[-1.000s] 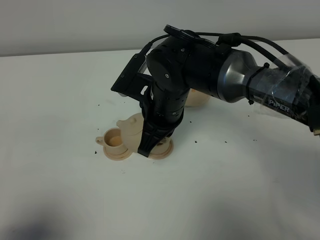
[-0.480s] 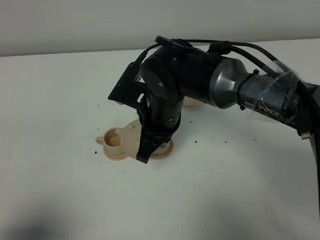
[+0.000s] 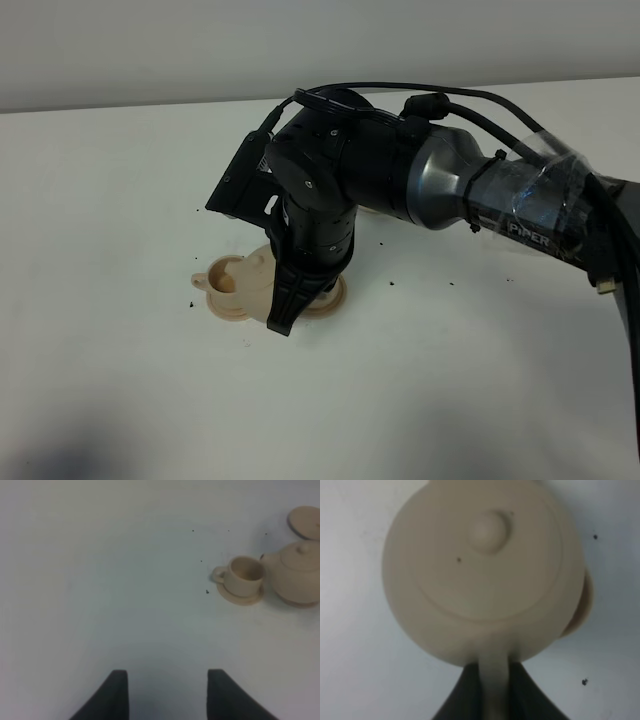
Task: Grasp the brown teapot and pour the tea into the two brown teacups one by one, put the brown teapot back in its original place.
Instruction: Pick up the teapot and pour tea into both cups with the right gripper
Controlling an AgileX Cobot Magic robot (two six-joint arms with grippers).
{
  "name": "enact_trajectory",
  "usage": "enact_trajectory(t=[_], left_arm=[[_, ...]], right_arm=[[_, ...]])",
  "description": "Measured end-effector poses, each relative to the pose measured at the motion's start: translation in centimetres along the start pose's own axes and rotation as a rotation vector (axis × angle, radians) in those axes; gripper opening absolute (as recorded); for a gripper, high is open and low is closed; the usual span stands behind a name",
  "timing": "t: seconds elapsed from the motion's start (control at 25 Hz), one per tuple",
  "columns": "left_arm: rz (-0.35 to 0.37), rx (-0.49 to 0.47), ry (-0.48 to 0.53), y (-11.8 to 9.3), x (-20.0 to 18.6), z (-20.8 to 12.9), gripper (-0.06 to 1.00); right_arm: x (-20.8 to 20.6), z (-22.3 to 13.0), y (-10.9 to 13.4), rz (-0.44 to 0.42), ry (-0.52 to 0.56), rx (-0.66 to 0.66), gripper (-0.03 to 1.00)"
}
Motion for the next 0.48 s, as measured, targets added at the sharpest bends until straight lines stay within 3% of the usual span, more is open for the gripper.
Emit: enact_trajectory(t=[0.48], left_arm=[[0.000,0.000,0.000,0.00,0.00,0.00,0.41]], right_arm=[[-0.83,-0.14,-0.37,-0.009,0.037,-0.007,0.12]])
Point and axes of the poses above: a point on each arm's last joint axis where the gripper is mounted, x pointing out along that axis toward the gripper, y along the wrist's bending axis when the last joint is at zero, z = x × y, the point moved 3 cm from there along x, pointing out along that axis toward the gripper, and after that the axes turned 13 degrees about -x, right-handed, at the moved point
